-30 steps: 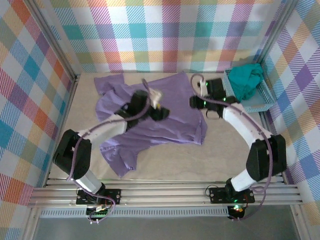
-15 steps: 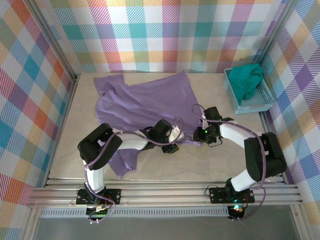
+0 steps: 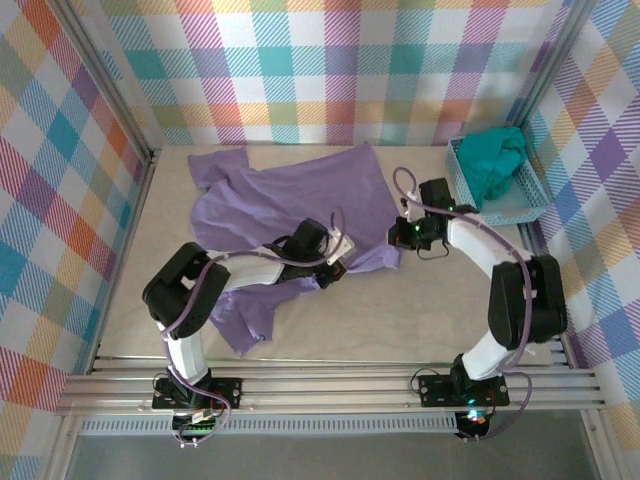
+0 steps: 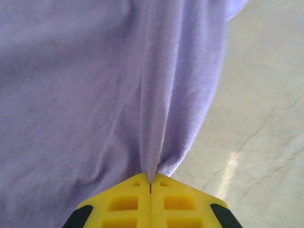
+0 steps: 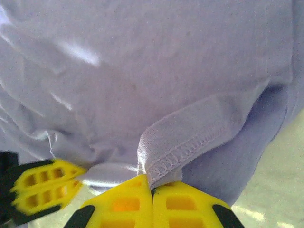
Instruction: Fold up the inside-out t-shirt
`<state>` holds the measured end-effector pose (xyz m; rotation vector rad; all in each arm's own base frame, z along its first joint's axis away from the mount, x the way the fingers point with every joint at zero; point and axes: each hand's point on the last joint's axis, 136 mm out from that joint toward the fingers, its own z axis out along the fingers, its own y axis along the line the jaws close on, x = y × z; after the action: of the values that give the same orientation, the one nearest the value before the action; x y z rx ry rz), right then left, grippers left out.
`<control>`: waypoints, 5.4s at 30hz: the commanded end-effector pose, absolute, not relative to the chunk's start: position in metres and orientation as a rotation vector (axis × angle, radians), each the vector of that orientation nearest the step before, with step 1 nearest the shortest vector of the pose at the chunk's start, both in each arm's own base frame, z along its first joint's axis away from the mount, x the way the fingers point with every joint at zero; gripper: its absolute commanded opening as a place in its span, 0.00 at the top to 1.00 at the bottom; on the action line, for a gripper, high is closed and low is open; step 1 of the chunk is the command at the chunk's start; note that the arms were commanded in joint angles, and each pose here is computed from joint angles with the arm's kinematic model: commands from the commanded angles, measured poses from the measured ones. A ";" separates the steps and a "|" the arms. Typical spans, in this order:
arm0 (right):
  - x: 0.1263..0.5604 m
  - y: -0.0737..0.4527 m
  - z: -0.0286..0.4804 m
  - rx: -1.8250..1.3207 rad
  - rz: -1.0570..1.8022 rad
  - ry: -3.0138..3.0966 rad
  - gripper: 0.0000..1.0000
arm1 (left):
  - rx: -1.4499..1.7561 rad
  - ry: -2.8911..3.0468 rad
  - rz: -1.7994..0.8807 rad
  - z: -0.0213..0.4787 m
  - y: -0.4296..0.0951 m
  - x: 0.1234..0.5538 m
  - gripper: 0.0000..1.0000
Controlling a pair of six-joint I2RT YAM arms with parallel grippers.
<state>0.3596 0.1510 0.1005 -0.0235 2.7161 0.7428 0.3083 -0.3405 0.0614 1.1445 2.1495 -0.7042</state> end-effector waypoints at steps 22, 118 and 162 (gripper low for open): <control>0.326 0.169 0.056 -0.228 0.276 2.775 0.48 | 0.846 2.282 -1.164 0.085 -0.336 0.314 1.00; 0.334 0.133 0.066 -0.051 0.627 2.733 0.53 | 0.670 2.393 -1.144 0.063 -0.317 0.337 1.00; 0.352 0.137 0.029 -0.067 0.426 2.865 0.76 | 0.681 2.391 -1.166 0.063 -0.321 0.335 1.00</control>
<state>0.3558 0.1310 0.0328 -0.0802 2.8382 0.3922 0.3285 -0.3158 0.0548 0.6761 2.4167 -1.1342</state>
